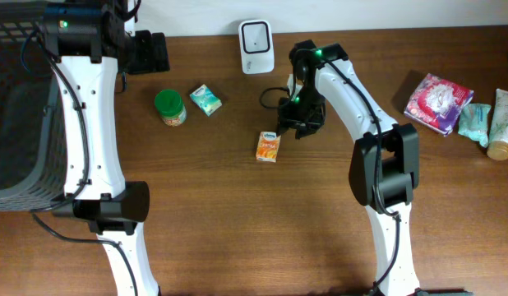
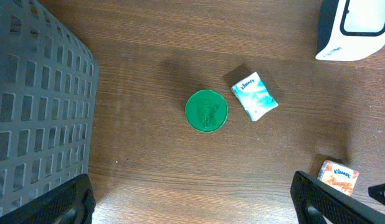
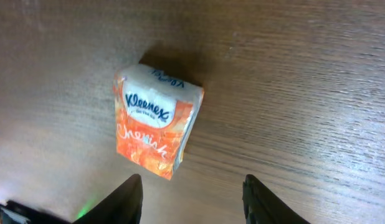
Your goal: Scan the item barcode
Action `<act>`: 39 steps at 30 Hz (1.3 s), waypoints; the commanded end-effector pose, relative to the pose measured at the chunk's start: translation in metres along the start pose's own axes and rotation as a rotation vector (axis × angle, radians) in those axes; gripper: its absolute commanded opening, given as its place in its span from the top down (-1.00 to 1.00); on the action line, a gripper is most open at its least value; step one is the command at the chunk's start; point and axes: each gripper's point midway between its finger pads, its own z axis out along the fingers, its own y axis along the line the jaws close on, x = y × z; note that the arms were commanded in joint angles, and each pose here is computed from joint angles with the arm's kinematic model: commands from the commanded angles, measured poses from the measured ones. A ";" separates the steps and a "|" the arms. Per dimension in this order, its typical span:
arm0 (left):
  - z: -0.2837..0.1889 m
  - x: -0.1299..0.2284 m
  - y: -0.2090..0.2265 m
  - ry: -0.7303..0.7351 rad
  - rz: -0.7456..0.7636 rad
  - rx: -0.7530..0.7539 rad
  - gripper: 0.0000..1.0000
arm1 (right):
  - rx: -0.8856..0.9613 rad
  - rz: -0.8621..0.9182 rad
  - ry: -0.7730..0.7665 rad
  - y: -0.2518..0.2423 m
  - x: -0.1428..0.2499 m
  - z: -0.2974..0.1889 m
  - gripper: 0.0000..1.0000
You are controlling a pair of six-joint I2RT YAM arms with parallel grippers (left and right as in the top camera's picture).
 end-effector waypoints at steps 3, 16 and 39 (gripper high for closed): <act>-0.008 -0.002 0.003 -0.022 0.000 -0.006 -0.98 | 0.014 0.051 -0.015 0.005 -0.003 0.032 0.08; -0.008 -0.002 0.003 -0.023 0.000 -0.006 -0.98 | -0.510 -0.340 -0.041 0.065 -0.005 0.012 0.92; -0.008 -0.003 0.004 -0.022 -0.002 -0.007 -0.98 | -1.124 -0.883 -0.575 0.074 -0.043 -0.162 0.92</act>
